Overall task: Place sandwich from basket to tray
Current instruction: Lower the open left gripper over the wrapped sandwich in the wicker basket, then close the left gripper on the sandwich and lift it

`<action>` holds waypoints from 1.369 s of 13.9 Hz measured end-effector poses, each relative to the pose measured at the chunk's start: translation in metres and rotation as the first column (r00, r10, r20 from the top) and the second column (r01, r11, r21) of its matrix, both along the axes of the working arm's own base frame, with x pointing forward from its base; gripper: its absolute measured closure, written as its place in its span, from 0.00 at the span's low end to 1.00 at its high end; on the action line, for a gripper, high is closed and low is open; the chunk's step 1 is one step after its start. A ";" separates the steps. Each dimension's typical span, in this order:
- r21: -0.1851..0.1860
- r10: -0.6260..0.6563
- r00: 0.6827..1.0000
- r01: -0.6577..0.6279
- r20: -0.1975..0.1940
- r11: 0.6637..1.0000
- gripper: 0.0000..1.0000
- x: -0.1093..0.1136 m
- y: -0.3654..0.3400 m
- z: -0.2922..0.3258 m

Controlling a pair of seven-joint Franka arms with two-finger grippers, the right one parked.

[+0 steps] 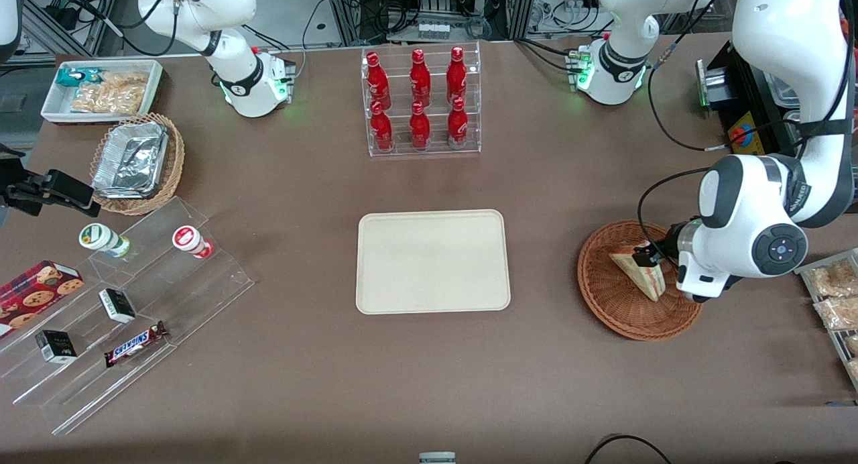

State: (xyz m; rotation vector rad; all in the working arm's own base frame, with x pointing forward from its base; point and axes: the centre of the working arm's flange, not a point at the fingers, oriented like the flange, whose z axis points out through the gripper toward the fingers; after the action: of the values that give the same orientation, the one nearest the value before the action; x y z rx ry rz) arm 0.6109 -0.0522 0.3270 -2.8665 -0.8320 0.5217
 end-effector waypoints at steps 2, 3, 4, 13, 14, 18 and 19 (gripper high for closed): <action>-0.009 0.013 1.000 -0.013 0.017 1.000 0.00 0.003 -0.001 -0.007; -0.015 0.018 0.999 -0.018 0.028 1.000 0.00 0.005 -0.001 -0.011; -0.018 0.022 0.999 -0.021 0.038 1.000 0.00 0.007 -0.001 -0.015; -0.047 0.088 0.987 -0.083 0.135 0.995 0.00 0.002 0.016 -0.074; -0.054 0.098 0.985 -0.091 0.142 0.994 0.00 -0.001 0.016 -0.083; -0.072 0.142 0.981 -0.133 0.134 0.988 0.11 -0.005 0.015 -0.100; -0.072 0.151 0.979 -0.142 0.137 0.987 0.21 -0.004 0.014 -0.098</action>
State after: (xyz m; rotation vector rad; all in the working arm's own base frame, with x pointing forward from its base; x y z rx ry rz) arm 0.6067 -0.0379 0.2290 -2.9415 -1.0754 0.3657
